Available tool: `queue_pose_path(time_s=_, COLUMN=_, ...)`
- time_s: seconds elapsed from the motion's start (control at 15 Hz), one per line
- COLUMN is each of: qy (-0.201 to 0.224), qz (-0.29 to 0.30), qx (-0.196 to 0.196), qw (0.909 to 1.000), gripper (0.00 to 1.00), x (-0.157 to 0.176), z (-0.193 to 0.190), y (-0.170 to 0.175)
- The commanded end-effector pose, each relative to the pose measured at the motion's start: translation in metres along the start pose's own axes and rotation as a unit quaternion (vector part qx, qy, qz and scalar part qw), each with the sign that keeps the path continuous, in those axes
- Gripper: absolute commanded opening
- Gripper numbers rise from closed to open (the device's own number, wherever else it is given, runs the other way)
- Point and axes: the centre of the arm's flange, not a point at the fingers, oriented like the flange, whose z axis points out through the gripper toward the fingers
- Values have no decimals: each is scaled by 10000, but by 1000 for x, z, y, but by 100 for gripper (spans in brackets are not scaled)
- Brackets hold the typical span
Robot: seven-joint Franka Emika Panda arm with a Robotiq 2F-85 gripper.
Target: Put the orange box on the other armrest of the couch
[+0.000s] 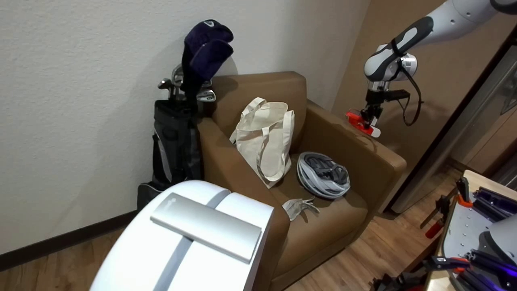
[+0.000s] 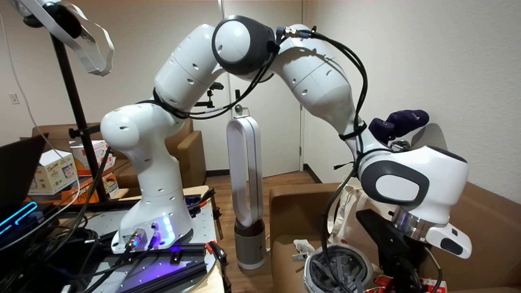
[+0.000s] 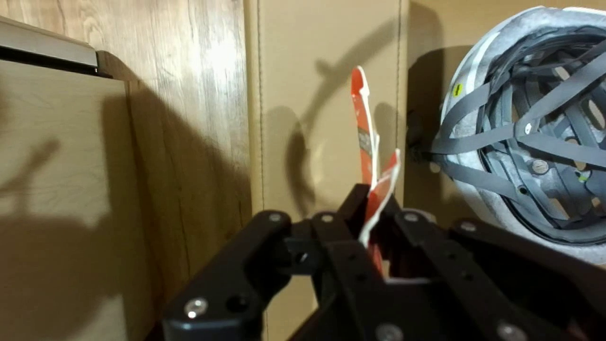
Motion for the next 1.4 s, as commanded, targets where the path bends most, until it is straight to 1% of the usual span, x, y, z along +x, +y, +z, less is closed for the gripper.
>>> queue_pose_path(time_s=0.0, qy=-120, qz=49, qx=92, qw=9999, gripper=6, x=5, z=14, y=-1)
queue_pose_path(time_s=0.13, qy=-186, qz=35, qx=191, qw=9996, gripper=6, x=6, z=18, y=-4)
queue_pose_path(time_s=0.27, qy=-224, qz=44, qx=191, qw=9996, gripper=7, x=6, z=20, y=-5)
queue_pose_path(time_s=0.33, qy=-213, qz=61, qx=196, qw=9996, gripper=32, x=6, z=21, y=-6)
queue_pose_path(time_s=0.4, qy=-215, qz=66, qx=191, qw=9996, gripper=32, x=7, z=20, y=-5)
queue_pose_path(time_s=0.53, qy=-193, qz=100, qx=205, qw=9996, gripper=44, x=7, z=18, y=-5)
queue_pose_path(time_s=1.07, qy=-80, qz=236, qx=223, qw=9994, gripper=95, x=10, z=8, y=0)
queue_pose_path(time_s=1.2, qy=-43, qz=260, qx=287, qw=9992, gripper=100, x=7, z=2, y=0)
queue_pose_path(time_s=1.33, qy=23, qz=274, qx=286, qw=9992, gripper=100, x=6, z=-7, y=-2)
